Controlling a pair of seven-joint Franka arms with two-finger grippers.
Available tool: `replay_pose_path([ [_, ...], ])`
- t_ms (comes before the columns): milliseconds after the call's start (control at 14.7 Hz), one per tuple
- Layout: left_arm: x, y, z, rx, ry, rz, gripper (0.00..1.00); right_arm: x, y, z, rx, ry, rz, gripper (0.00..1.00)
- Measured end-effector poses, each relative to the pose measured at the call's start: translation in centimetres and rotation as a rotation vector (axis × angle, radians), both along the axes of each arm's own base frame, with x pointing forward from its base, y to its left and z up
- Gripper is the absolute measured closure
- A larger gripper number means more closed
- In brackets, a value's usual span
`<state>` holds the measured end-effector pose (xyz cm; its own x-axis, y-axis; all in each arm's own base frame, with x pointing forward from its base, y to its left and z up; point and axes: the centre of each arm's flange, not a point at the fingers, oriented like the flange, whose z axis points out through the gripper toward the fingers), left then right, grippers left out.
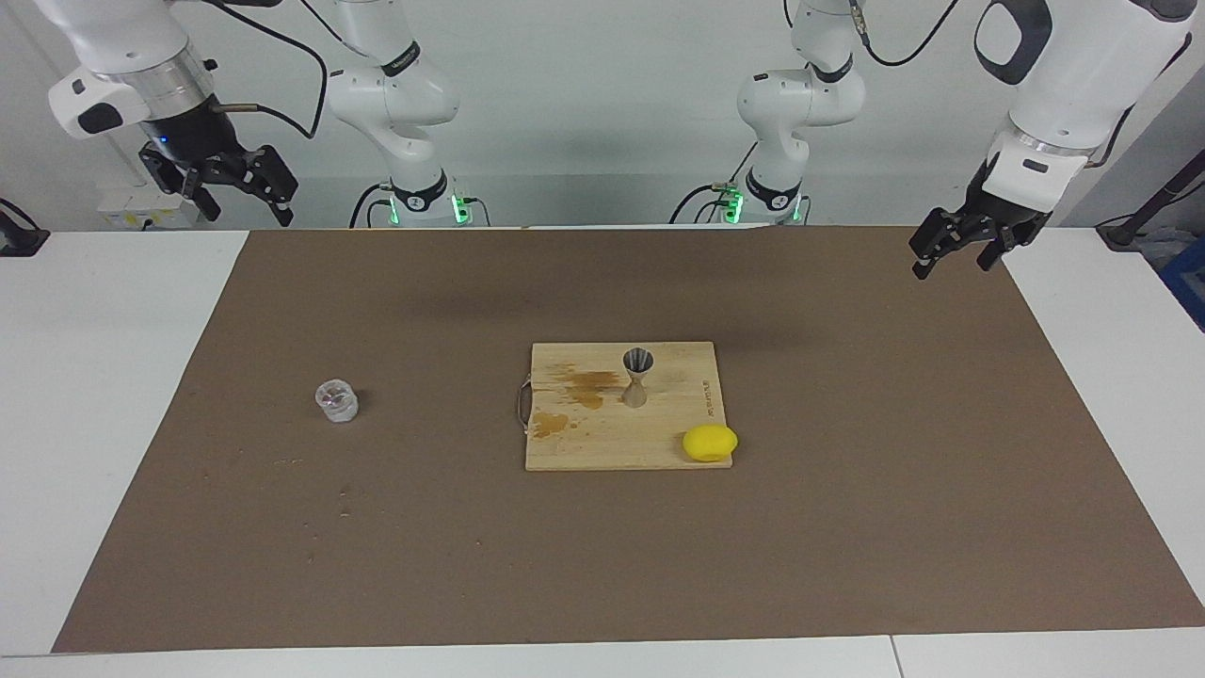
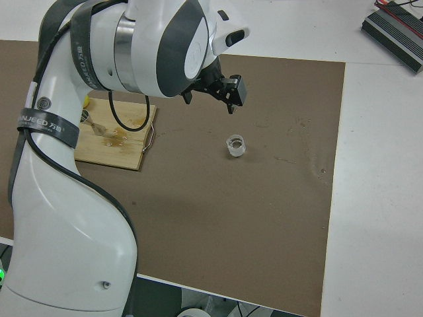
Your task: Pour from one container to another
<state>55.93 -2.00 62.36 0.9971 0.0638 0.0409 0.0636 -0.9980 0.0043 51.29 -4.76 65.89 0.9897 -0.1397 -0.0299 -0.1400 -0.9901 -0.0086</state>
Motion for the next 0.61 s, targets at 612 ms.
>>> replay_pose_path([
  [612,-0.1,-0.3,0.4,0.0,0.0,-0.006,0.0,-0.2,0.8,-0.4,-0.002,0.009,0.017,0.0],
])
